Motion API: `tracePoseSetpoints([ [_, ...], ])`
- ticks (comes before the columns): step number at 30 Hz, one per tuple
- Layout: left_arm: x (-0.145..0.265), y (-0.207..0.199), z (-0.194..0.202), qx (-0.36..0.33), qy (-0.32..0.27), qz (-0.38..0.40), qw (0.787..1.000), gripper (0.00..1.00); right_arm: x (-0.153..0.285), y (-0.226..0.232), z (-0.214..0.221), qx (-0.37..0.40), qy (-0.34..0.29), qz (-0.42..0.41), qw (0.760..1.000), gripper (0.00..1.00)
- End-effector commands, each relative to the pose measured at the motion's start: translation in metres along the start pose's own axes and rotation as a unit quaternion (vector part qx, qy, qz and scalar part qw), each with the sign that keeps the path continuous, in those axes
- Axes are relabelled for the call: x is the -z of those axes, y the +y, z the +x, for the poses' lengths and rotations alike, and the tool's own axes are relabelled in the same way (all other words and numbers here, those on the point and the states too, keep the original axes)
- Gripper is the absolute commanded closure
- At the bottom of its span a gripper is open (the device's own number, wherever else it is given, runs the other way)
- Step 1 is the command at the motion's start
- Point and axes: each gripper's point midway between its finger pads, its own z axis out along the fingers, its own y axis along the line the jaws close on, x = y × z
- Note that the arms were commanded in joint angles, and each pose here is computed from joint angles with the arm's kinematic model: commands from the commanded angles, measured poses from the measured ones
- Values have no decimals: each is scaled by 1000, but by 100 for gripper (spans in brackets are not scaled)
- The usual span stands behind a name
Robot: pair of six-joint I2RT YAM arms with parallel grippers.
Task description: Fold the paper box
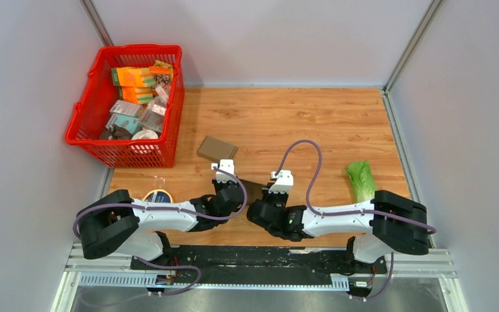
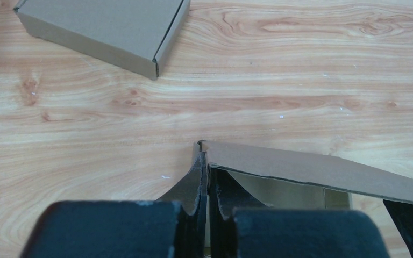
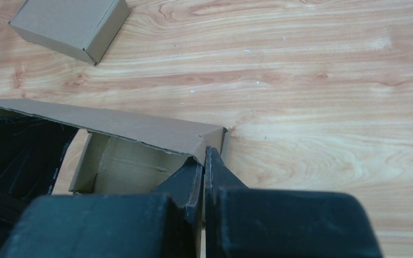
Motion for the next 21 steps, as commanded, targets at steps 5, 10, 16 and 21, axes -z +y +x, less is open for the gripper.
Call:
tracePoseSetpoints([
  [5,7,14,19,1,-21,-16,1000,100,13,-17,13,-50,-59,30,997,100],
  [10,10,20,27,-8,-24,-17,1000,100,20,-23,27,-27,-51,42,997,83],
  [16,10,23,32,-15,-27,-22,999,100,46,-25,31,34,-19,18,999,41],
  [21,11,20,34,-29,-28,-20,999,100,72,-34,41,101,60,-73,990,6],
])
